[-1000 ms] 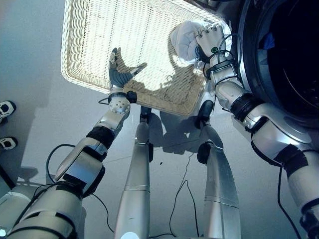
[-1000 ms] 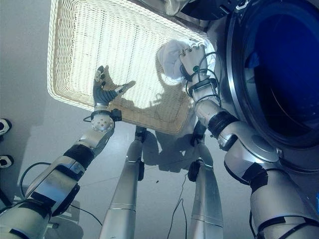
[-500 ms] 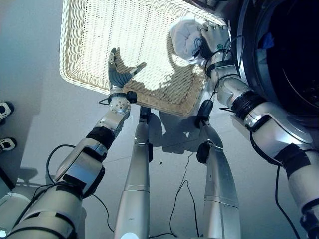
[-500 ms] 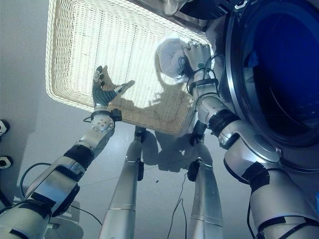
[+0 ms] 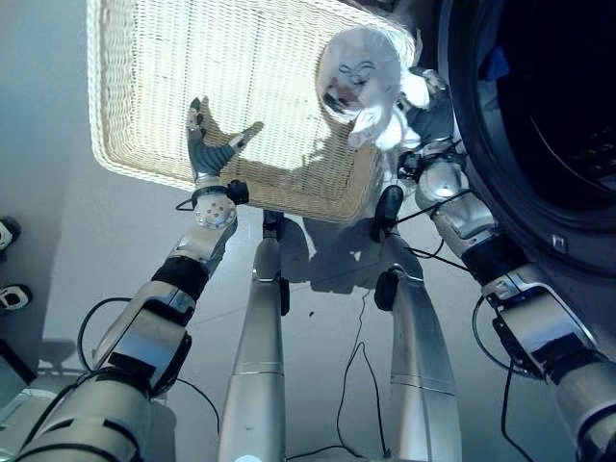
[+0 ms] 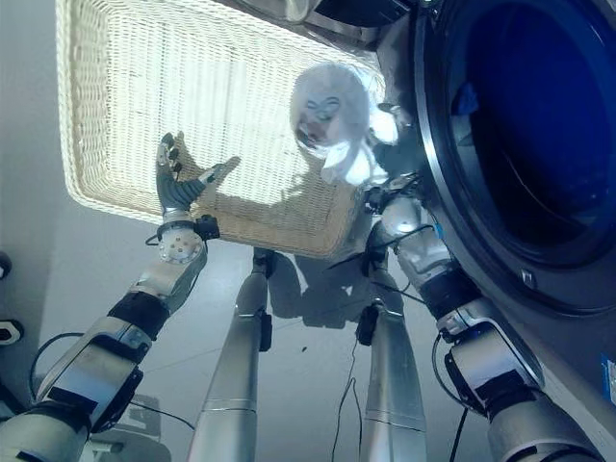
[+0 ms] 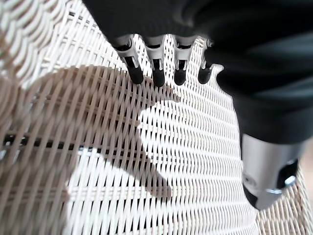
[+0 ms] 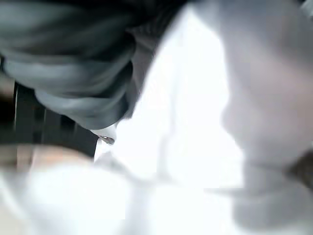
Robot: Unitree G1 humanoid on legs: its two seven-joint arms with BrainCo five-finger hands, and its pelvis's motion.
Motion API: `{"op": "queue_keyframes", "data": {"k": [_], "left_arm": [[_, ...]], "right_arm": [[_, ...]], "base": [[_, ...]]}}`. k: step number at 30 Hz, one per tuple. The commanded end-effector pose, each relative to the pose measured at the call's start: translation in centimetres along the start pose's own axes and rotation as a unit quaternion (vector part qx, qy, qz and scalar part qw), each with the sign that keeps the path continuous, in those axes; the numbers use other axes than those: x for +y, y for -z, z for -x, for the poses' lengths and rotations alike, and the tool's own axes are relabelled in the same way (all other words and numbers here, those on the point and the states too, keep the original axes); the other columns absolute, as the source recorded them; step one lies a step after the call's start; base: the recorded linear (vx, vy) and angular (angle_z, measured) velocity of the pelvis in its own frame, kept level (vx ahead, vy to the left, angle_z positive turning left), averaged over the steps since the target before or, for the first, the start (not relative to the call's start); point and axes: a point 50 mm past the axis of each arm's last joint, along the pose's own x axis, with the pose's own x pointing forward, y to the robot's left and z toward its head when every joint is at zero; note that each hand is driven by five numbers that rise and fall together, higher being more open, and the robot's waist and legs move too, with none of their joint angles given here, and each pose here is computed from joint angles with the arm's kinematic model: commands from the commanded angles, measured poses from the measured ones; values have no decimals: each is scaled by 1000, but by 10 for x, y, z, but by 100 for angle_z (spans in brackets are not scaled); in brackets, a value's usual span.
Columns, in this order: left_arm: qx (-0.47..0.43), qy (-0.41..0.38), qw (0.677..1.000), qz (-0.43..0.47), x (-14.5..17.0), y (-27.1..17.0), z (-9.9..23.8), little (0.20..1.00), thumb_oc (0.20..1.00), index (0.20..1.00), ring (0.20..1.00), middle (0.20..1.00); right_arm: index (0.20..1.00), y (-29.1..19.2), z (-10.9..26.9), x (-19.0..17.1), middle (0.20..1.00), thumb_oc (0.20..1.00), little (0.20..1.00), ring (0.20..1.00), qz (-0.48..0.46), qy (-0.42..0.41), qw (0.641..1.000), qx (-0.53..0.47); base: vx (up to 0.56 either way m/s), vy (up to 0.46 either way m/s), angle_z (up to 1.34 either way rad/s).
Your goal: Put the clothes into the washing machine.
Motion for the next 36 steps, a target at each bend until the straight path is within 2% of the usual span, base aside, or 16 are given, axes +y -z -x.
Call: {"op": "queue_keyframes", "data": {"k": [1, 7, 14, 21, 27, 29, 31, 32, 35, 36], "left_arm": [[6, -6, 1000, 25, -1, 0, 1, 1000, 1000, 1000, 1000, 1000], [5, -19, 1000, 22, 8, 5, 4, 1000, 1000, 1000, 1000, 1000], [7, -26, 1000, 16, 20, 9, 2, 1000, 1000, 1000, 1000, 1000], [4, -27, 999, 19, 24, 7, -1, 1000, 1000, 1000, 1000, 1000], [3, -20, 1000, 20, 17, 5, -1, 1000, 1000, 1000, 1000, 1000], [4, -20, 1000, 21, 15, 6, 1, 1000, 1000, 1000, 1000, 1000], [4, -17, 1000, 21, 14, 6, 3, 1000, 1000, 1000, 1000, 1000], [3, -16, 1000, 21, 13, 6, 4, 1000, 1000, 1000, 1000, 1000], [3, -12, 1000, 22, 11, 6, 6, 1000, 1000, 1000, 1000, 1000], [3, -12, 1000, 22, 11, 6, 6, 1000, 1000, 1000, 1000, 1000]], "right_arm": [[200, -39, -1, -20, 200, 200, 200, 200, -117, 37, 988, -97], [200, -54, 6, -51, 200, 200, 200, 200, -225, 86, 959, -146], [200, -58, 4, -77, 200, 200, 200, 200, -273, 110, 942, -162], [200, -54, 4, -73, 200, 200, 200, 200, -242, 77, 955, -152], [200, -61, 6, -45, 200, 200, 200, 200, -183, 2, 969, -167], [200, -68, 13, -24, 200, 200, 200, 200, -113, -48, 975, -187], [881, -72, 17, -12, 881, 881, 881, 881, -53, -72, 975, -204], [1000, -74, 19, -7, 1000, 1000, 1000, 1000, -22, -82, 973, -214], [1000, -77, 23, 6, 1000, 1000, 1000, 1000, 75, -107, 962, -238], [1000, -77, 23, 6, 1000, 1000, 1000, 1000, 75, -107, 962, -238]], "base": [[-8, 18, -5], [-1, 2, -1], [-2, -2, -1], [-2, -1, -2], [-1, -1, -1], [0, 0, 0], [0, 0, 0], [0, 0, 0], [0, 0, 0], [0, 0, 0]]}}
